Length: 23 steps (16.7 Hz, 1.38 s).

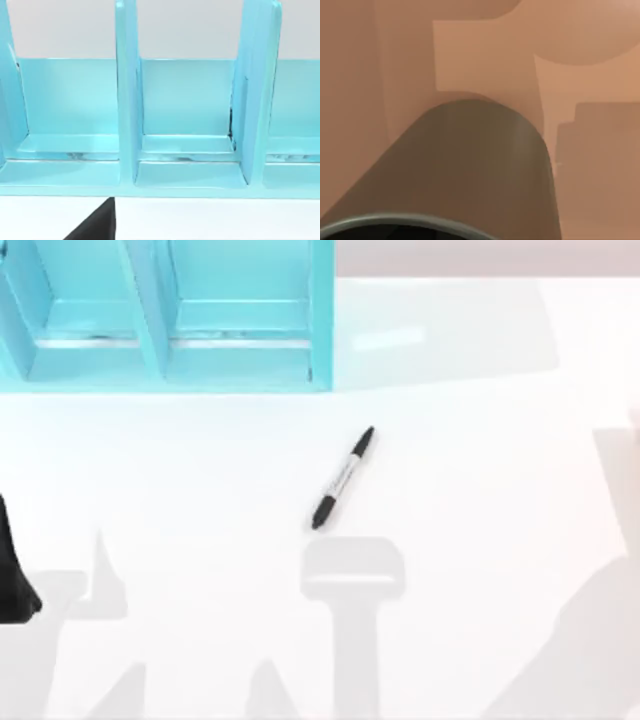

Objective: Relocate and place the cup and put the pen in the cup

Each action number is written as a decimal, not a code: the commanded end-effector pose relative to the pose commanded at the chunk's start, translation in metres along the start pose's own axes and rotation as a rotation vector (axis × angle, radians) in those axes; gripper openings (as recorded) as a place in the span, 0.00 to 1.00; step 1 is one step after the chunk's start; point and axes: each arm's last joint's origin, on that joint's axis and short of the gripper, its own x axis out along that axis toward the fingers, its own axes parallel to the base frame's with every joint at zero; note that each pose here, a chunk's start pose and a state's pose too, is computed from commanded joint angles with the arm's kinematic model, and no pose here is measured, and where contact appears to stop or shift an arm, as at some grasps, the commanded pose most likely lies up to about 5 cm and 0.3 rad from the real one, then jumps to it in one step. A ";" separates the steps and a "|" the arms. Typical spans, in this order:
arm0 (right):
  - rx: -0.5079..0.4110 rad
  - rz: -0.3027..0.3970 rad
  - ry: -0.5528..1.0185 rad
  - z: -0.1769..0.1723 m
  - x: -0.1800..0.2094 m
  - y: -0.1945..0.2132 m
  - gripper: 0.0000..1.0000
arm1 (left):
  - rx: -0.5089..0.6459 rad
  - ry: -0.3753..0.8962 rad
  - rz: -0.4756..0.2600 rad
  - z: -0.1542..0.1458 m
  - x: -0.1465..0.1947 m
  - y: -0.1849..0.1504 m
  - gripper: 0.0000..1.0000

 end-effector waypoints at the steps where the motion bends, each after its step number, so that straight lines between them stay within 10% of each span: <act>1: 0.000 0.000 0.000 0.000 0.000 0.000 1.00 | 0.000 0.000 0.000 0.000 0.000 0.000 1.00; 3: 0.000 0.000 0.000 0.000 0.000 0.000 1.00 | 0.000 0.000 0.000 0.000 0.000 0.000 1.00; 16: 0.000 0.000 0.000 0.000 0.000 0.000 0.02 | 0.000 0.000 0.000 0.000 0.000 0.000 1.00; 23: 0.000 0.000 0.000 0.000 0.000 0.000 0.00 | 0.000 0.000 0.000 0.000 0.000 0.000 1.00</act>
